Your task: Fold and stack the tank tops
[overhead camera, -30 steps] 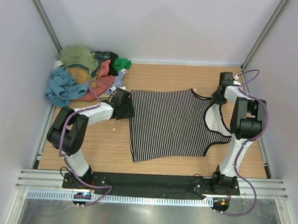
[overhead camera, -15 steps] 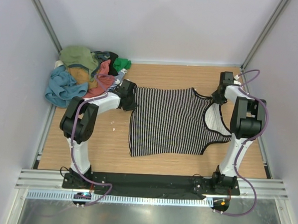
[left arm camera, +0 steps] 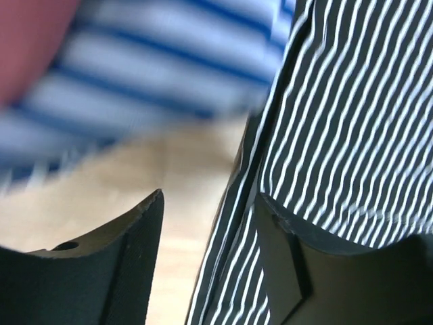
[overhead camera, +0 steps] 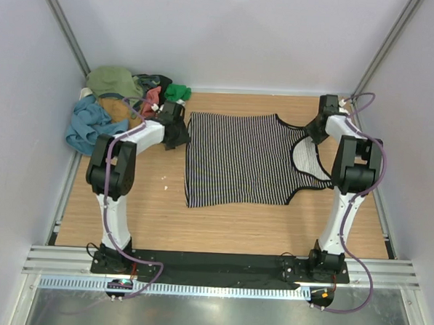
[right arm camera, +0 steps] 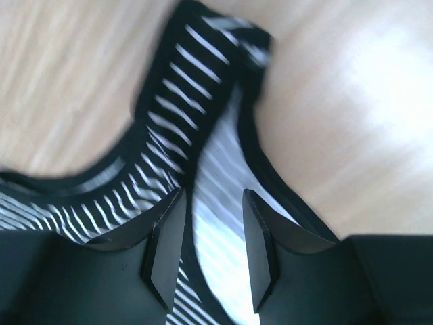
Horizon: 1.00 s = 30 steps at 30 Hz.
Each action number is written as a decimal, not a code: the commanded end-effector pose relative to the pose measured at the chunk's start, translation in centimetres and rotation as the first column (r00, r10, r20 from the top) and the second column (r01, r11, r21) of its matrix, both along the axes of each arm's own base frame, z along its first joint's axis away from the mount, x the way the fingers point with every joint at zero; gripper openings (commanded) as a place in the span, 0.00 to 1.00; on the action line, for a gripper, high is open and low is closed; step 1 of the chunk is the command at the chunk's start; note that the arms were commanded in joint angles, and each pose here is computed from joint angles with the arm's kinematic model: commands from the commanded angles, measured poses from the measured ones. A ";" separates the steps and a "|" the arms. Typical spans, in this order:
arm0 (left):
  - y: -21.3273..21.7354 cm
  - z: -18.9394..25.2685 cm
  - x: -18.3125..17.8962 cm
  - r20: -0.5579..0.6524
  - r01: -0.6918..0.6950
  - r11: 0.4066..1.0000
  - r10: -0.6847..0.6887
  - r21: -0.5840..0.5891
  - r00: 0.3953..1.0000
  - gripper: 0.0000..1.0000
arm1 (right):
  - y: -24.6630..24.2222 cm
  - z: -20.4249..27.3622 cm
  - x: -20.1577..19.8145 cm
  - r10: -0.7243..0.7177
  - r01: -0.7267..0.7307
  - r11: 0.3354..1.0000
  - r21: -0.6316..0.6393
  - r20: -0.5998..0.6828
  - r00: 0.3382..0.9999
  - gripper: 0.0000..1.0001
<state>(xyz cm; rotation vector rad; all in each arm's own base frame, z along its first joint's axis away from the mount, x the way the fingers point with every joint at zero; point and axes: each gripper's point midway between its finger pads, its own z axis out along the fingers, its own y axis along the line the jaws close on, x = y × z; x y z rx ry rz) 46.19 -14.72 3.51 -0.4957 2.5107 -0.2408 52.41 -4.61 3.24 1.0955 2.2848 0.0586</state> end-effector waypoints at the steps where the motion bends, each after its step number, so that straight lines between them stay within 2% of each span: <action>1: 0.0 4.9 -1.9 0.081 0.016 1.000 -0.016 0.005 0.997 0.58 | -0.8 7.8 -1.6 -0.006 0.014 0.998 -0.060 0.136 0.991 0.46; 2: -0.1 6.6 -2.4 0.113 0.022 1.000 -0.020 -0.009 0.993 0.59 | -0.7 7.2 -2.8 0.001 0.006 0.998 -0.055 0.116 0.993 0.46; 3: -0.7 7.3 -3.2 0.123 0.038 0.999 -0.036 -0.016 0.992 0.59 | -0.4 9.2 -3.5 0.009 -0.001 0.999 -0.055 0.151 0.988 0.46; 5: -1.0 7.0 -5.5 0.113 0.061 0.998 -0.061 -0.001 0.992 0.59 | 0.6 8.3 -5.8 0.046 -0.042 0.999 -0.034 0.124 0.991 0.46; 6: -1.9 9.0 -6.6 0.157 0.090 0.996 -0.088 -0.011 0.984 0.59 | 1.2 8.7 -6.7 0.068 -0.065 0.997 -0.029 0.131 0.989 0.45; 7: -1.9 7.9 -8.4 0.131 0.105 0.994 -0.104 0.000 0.986 0.58 | 1.6 10.5 -7.6 0.095 -0.089 0.995 -0.043 0.170 0.981 0.45; 9: -2.5 8.5 -10.5 0.145 0.135 0.991 -0.132 -0.009 0.981 0.58 | 2.5 9.4 -10.5 0.135 -0.130 0.990 -0.048 0.140 0.981 0.44; 10: -2.1 8.7 -12.0 0.152 0.134 0.991 -0.129 -0.021 0.980 0.59 | 3.2 11.0 -11.5 0.164 -0.155 0.986 -0.060 0.180 0.970 0.43; 11: -1.9 8.7 -12.7 0.150 0.132 0.991 -0.125 -0.031 0.981 0.59 | 3.4 9.7 -13.1 0.196 -0.189 0.980 -0.063 0.145 0.970 0.42; 15: -2.2 8.4 -17.0 0.156 0.166 0.982 -0.151 -0.089 0.976 0.59 | 5.8 9.1 -17.5 0.284 -0.285 0.958 -0.013 0.123 0.951 0.40; 21: -1.5 5.0 -23.5 0.106 0.167 0.977 -0.153 -0.135 0.982 0.58 | 10.6 6.6 -25.3 0.378 -0.382 0.924 0.022 0.094 0.921 0.43; 25: -1.3 4.1 -24.9 0.099 0.170 0.971 -0.155 -0.166 0.983 0.56 | 10.6 3.5 -28.6 0.358 -0.359 0.931 0.062 0.033 0.933 0.41; 30: -1.0 3.2 -25.1 0.097 0.188 0.972 -0.176 -0.138 0.980 0.57 | 11.3 1.7 -28.3 0.352 -0.355 0.930 0.095 0.049 0.935 0.43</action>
